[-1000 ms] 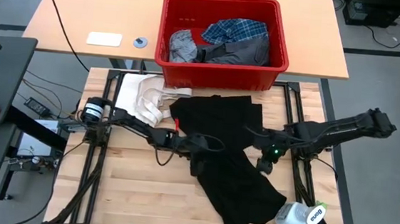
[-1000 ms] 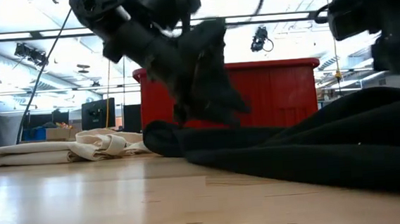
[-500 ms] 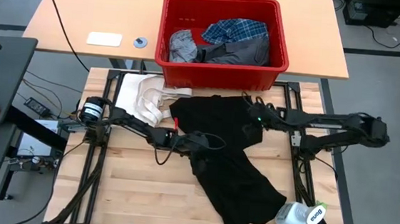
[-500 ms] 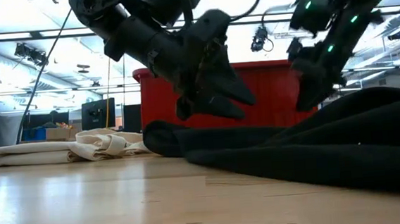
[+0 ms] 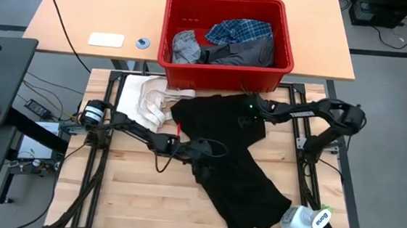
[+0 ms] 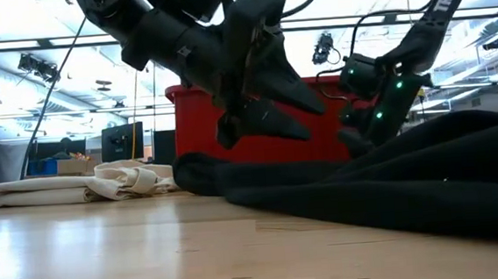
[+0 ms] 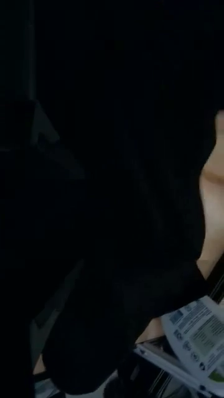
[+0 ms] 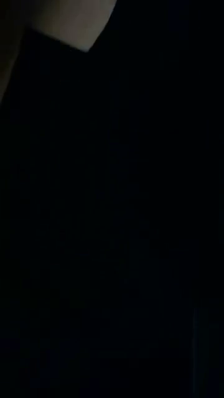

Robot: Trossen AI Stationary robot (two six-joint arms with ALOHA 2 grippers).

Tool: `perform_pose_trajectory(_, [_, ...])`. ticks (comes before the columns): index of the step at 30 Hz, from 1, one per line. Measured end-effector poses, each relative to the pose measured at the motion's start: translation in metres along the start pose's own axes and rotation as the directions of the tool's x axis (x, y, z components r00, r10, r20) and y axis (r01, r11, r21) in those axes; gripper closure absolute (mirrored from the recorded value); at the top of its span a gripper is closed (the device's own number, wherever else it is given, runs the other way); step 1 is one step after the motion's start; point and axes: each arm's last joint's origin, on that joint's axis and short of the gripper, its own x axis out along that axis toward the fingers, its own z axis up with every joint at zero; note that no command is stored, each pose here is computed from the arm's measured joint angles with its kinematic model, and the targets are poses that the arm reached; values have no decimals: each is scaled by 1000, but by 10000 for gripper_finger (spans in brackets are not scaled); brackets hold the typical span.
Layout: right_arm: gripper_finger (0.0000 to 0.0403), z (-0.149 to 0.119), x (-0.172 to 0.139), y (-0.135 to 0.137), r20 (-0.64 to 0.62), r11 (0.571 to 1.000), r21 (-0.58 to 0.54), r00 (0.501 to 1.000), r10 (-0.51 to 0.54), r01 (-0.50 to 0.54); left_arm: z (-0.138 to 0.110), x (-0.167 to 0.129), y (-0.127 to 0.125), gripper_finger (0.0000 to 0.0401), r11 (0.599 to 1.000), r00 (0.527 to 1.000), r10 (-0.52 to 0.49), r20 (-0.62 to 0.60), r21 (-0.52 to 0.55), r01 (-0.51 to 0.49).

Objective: Fold Laundry from Bin
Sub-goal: Fold the black shirt

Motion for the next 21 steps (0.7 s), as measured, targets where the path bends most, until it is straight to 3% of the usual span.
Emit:
perform_pose_trajectory(7, [194,24,17,-17,116,998,-5,991,-67,68,-5,-1,-7,193,1000,1000,-17,-12,3,17])
perform_pose_trajectory(13, [203,65,-23,-14,183,1000,-18,983,-12,16,-4,-1,-8,193,1000,1000,-21,-11,2,21])
perform_pose_trajectory(17, [204,70,-68,-5,99,994,-68,990,95,-89,0,-3,-10,193,999,999,-40,21,-14,41])
perform_pose_trajectory(21, [204,43,-107,15,-86,957,-123,963,255,-264,7,-5,-14,193,997,994,-77,80,-18,78])
